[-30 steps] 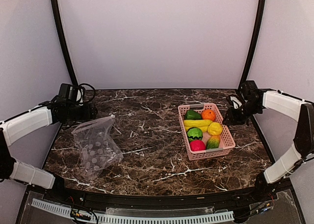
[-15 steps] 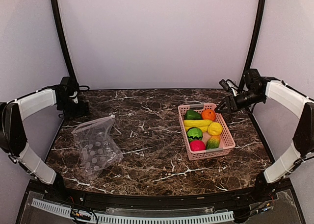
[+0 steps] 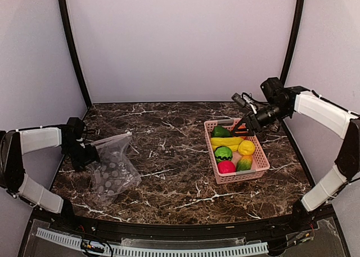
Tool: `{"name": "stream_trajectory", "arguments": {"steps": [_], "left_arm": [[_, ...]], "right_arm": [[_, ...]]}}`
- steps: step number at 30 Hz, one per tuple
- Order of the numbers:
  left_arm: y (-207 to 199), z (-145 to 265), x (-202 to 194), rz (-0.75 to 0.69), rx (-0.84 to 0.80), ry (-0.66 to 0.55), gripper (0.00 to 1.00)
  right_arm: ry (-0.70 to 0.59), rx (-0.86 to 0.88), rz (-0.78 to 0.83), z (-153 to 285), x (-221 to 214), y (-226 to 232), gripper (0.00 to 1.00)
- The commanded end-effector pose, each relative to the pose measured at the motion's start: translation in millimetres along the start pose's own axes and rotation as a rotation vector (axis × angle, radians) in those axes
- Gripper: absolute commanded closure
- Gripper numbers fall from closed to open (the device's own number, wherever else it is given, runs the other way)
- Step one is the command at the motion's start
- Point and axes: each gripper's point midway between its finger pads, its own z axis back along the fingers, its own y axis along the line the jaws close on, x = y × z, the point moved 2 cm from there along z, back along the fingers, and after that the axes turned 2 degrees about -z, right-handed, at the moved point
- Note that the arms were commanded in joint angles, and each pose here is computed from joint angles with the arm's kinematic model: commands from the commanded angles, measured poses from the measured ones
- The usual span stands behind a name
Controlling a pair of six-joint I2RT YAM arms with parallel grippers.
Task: Place the food in the zip-top bag and seal the zipper
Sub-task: Pick up the zipper food storage bag at the center of the board, then pass from the left arm to the right
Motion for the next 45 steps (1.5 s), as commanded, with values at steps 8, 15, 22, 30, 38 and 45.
{"name": "stream_trajectory", "arguments": {"steps": [8,15,22,30,38,45], "left_arm": [[1.8,-10.1,-4.5,0.2,-0.159,-0.187,0.54],[-6.4,10.7,32.1,0.128,-0.186,-0.394,0.88],[-66.3,101.8,86.2,-0.129,-0.279,-0.75,0.99],[-144.7,167.1,72.2,-0.367,-0.574,-0.907,0.99],[-188.9,184.3,34.5,-0.536,-0.874,-0.888,0.99],[-208.5,191.6,8.5,-0.583,-0.996,-0.824,0.99]], "right_arm": [[0.028,0.094,0.063,-22.3,8.1,20.9,0.43],[0.012,0.113,0.025,-27.0,25.2,16.8,0.45],[-0.031,0.27,-0.094,-31.1,69.6,24.5,0.43],[-0.082,0.358,-0.029,-49.9,119.4,33.7,0.4],[-0.117,0.381,-0.001,-96.5,142.9,33.4,0.38],[-0.164,0.388,0.003,-130.3,168.5,32.0,0.35]]}}
